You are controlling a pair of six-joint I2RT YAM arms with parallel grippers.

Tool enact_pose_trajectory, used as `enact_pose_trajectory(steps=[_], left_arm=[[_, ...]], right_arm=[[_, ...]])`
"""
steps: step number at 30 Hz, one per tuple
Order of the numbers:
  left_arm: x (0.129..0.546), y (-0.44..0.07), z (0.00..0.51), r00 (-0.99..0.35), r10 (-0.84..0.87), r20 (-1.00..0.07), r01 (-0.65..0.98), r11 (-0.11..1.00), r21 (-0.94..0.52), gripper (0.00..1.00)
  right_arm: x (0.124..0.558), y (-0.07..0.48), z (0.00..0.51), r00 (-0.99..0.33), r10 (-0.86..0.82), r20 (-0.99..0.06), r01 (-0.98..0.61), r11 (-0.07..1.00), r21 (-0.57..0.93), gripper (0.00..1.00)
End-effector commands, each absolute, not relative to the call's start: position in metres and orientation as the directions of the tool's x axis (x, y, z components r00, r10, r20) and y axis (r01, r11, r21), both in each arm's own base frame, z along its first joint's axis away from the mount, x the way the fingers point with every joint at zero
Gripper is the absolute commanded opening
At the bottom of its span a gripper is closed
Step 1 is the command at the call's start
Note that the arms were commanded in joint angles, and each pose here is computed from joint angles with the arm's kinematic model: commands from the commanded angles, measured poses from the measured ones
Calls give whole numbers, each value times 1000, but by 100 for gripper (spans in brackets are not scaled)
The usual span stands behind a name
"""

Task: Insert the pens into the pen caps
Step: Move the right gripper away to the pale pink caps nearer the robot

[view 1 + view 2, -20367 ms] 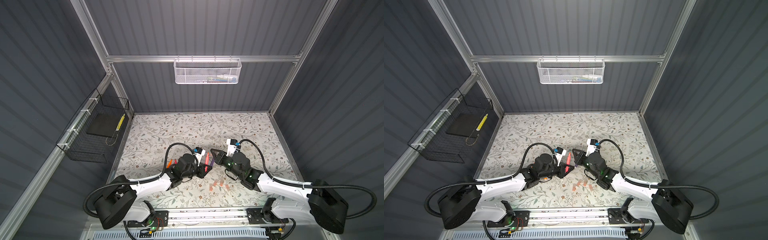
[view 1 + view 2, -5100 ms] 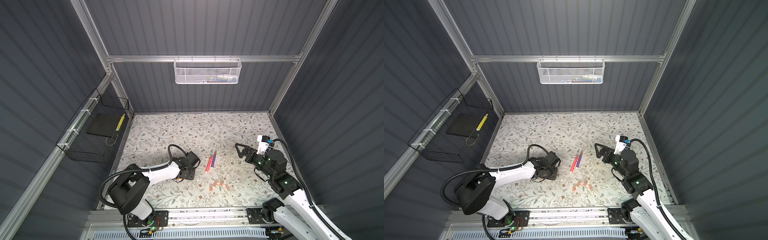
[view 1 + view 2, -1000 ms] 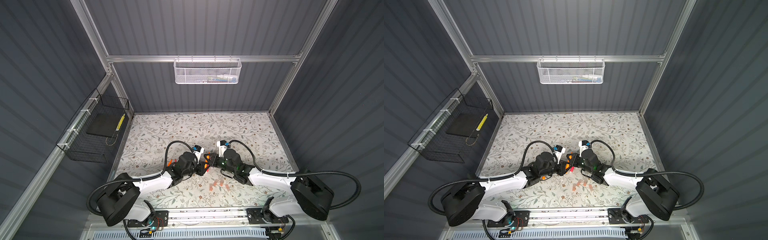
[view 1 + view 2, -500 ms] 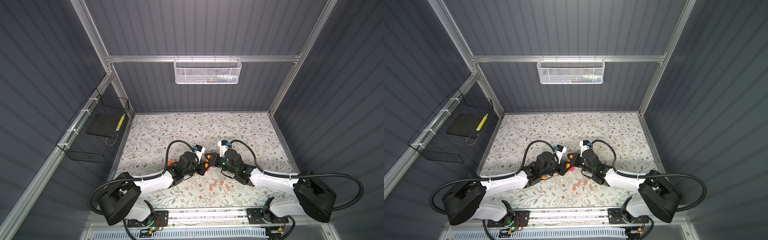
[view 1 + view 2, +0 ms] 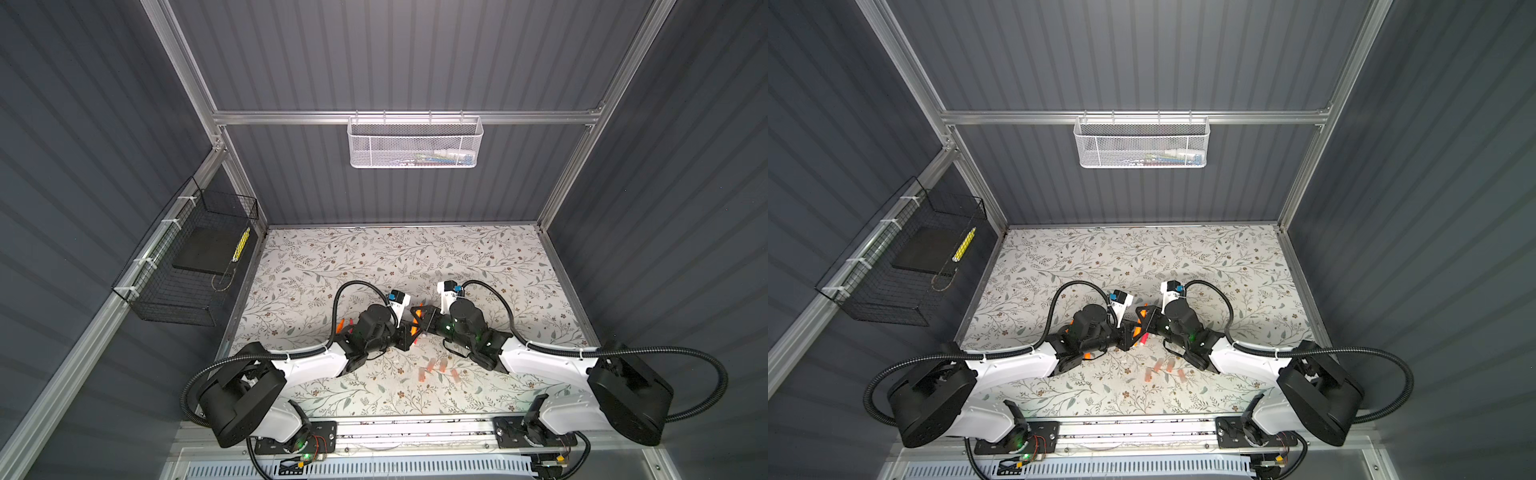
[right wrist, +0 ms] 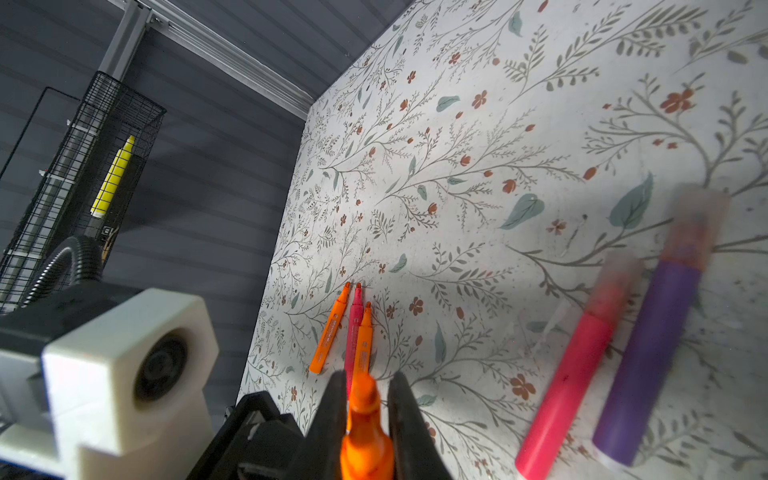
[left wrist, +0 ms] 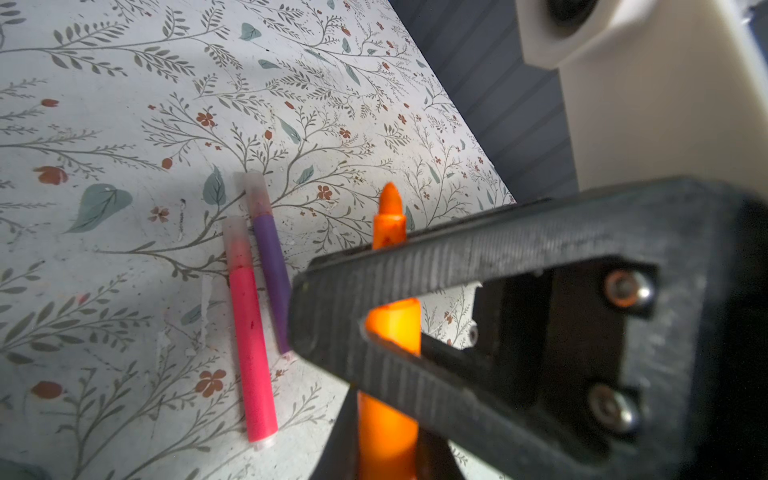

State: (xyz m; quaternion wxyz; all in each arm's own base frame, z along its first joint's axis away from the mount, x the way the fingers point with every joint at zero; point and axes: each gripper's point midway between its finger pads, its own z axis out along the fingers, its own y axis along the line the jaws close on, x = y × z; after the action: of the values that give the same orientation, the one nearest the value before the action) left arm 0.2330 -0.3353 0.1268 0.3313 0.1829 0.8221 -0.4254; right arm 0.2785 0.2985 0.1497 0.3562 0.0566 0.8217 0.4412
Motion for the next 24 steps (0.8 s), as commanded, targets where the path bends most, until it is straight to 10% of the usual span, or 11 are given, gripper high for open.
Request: enact_pose_trajectory(steps=[1, 7, 24], left_arm=[[243, -322, 113, -734, 2, -679, 515, 654, -555, 0], [263, -276, 81, -803, -83, -590, 346, 742, -574, 0], [245, -254, 110, -747, -95, -658, 409, 716, -567, 0]], right_arm=[[278, 290, 149, -725, 410, -554, -214, 629, 747, 33], [264, 266, 142, -730, 342, -592, -197, 724, 661, 62], [203, 180, 57, -856, 120, -502, -46, 951, 304, 54]])
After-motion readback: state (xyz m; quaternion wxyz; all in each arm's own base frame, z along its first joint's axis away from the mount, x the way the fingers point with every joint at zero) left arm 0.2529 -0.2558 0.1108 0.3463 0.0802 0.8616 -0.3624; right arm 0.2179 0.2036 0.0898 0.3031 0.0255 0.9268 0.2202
